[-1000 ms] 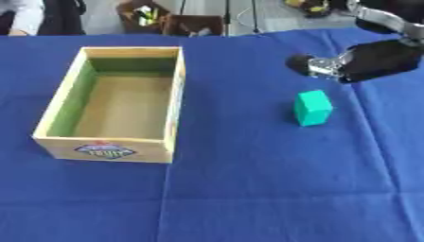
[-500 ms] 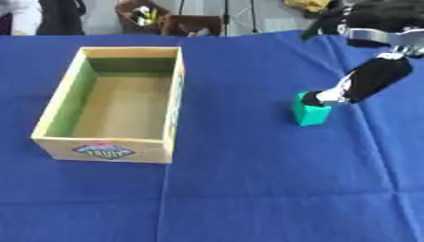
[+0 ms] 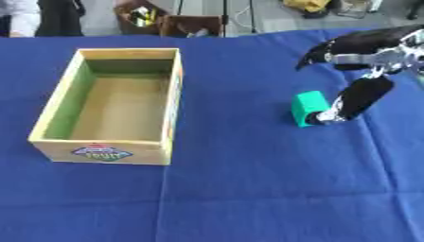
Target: Pick up objects on the table and place them in the box.
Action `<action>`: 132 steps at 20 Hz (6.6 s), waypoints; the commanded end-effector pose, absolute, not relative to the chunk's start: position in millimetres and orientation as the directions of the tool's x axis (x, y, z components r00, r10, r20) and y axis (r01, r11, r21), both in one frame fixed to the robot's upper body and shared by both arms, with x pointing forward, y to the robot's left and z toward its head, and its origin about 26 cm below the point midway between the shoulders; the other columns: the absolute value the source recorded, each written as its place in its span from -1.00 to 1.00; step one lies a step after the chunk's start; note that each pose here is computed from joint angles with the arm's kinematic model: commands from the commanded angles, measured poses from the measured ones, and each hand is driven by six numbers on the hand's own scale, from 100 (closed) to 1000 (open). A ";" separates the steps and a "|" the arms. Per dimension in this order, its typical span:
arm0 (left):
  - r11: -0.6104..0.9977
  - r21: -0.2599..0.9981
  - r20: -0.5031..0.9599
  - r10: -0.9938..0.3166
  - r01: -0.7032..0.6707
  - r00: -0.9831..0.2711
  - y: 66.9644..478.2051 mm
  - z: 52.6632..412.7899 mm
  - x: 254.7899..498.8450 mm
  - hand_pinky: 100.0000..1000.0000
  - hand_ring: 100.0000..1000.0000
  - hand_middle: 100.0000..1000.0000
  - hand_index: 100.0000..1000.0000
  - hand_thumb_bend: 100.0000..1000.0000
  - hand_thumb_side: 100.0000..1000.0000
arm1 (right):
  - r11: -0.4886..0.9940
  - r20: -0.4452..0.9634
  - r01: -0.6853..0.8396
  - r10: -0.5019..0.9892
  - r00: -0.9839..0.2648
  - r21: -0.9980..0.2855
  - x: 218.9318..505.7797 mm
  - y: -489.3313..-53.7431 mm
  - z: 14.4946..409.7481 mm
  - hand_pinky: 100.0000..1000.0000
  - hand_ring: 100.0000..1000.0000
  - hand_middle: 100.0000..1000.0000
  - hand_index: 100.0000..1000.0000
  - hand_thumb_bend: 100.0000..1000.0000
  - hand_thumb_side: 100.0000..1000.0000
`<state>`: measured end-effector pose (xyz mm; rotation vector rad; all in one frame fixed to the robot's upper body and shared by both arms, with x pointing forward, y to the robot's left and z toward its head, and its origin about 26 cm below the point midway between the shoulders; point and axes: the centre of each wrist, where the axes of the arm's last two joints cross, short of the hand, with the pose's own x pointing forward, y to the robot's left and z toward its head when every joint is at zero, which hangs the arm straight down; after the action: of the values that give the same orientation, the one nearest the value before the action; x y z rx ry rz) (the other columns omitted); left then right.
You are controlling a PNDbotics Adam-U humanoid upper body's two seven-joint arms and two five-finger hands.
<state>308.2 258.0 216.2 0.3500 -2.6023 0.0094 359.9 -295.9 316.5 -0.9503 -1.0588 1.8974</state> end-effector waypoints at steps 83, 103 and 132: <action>0.977 0.082 0.467 -0.212 -0.197 -0.859 251.1 227.1 307.0 -0.01 0.38 0.72 0.62 -1.00 0.91 | -0.079 -0.197 0.226 0.797 -0.571 -0.971 406.0 -120.7 366.9 0.38 0.36 -0.41 -0.34 -1.00 -0.18; 0.984 0.058 0.441 -0.175 -0.167 -0.880 245.4 233.3 308.5 0.00 0.37 0.71 0.61 -1.00 0.90 | -0.108 -0.169 0.153 0.862 -0.478 -0.982 446.6 -46.5 281.3 0.36 0.34 -0.42 -0.35 -1.00 -0.29; 0.985 0.054 0.447 -0.169 -0.161 -0.878 243.6 232.9 308.7 -0.01 0.36 0.72 0.61 -1.00 0.92 | -0.209 -0.270 0.192 0.882 -0.387 -0.959 454.5 -38.9 256.1 0.65 0.86 0.68 0.88 0.04 0.81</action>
<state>311.3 244.6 226.1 0.2368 -2.6379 -0.0161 456.3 -38.1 235.4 -1.2270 -1.4553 1.6854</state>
